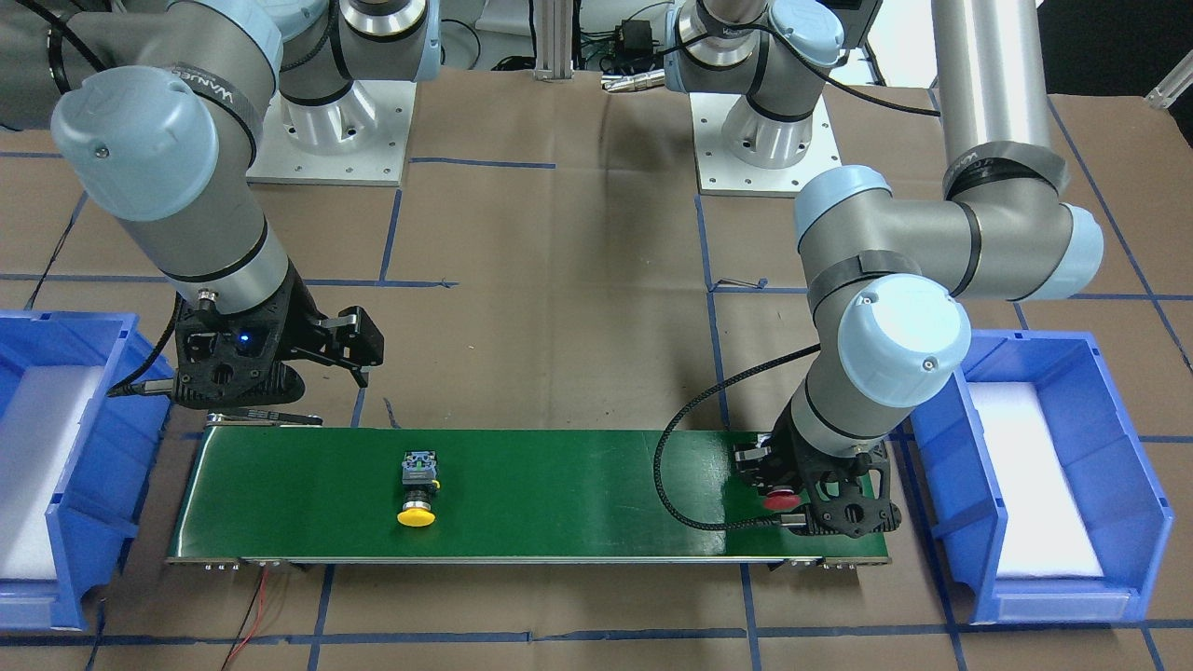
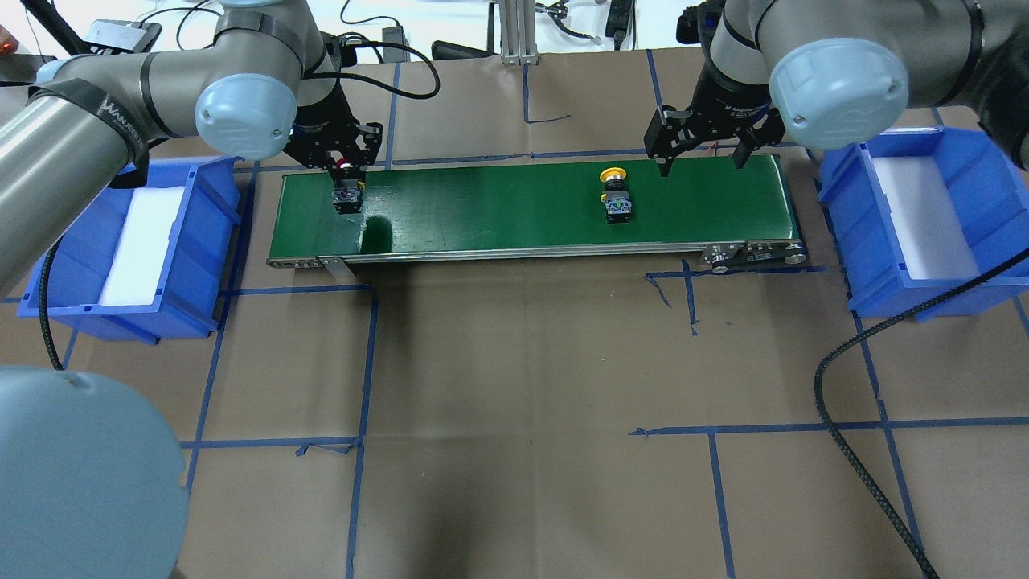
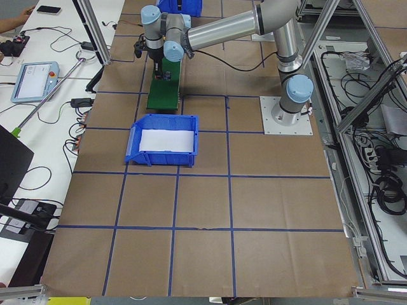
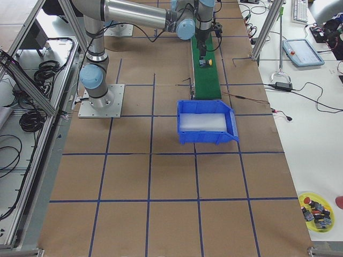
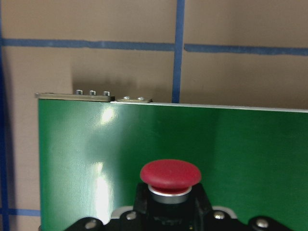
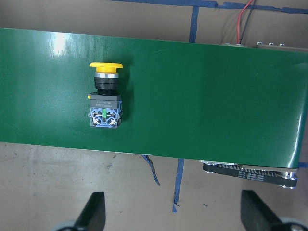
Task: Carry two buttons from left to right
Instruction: 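Place the red button on the belt while the right gripper descends over the yellow button, then grasp the yellow button with the right gripper while the left gripper withdraws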
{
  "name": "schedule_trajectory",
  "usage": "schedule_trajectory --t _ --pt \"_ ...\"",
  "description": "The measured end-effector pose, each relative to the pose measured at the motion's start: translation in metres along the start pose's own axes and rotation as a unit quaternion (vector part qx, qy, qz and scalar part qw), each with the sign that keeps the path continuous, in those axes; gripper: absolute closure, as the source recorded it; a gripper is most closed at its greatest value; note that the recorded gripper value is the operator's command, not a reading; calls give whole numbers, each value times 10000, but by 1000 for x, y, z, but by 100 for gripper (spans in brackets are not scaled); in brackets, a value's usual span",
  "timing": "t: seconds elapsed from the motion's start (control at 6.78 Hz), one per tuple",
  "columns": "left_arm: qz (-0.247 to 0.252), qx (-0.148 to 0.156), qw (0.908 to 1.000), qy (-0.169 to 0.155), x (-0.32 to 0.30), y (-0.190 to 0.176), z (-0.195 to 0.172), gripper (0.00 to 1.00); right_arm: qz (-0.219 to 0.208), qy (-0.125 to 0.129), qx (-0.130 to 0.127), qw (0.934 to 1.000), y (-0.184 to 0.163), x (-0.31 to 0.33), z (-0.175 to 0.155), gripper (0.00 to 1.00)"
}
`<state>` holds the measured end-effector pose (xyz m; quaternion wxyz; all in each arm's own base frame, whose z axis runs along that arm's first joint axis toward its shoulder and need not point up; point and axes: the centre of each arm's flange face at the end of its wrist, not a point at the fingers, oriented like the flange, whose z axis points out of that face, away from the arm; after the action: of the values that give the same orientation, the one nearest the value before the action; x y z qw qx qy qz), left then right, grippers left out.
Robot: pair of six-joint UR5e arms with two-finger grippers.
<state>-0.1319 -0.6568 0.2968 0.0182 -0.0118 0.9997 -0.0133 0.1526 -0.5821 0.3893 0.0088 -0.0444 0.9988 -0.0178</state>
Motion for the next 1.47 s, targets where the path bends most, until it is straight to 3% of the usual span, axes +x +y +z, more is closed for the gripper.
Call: schedule_trajectory --t 0.15,0.29,0.44,1.03,1.47 --pt "46 127 9999 6 -2 4 16 88 0 3 -15 10000 0 0 1 0" --pt "53 235 9997 6 -3 8 26 59 1 5 -39 10000 1 0 3 0" --pt "40 281 9996 2 -4 10 31 1 1 9 -66 10000 1 0 4 0" --pt "-92 388 9992 -2 -4 5 19 0 -1 10 -66 10000 0 1 6 0" --pt "-81 191 9998 5 -6 9 -60 0 92 27 152 9998 -29 21 33 0"
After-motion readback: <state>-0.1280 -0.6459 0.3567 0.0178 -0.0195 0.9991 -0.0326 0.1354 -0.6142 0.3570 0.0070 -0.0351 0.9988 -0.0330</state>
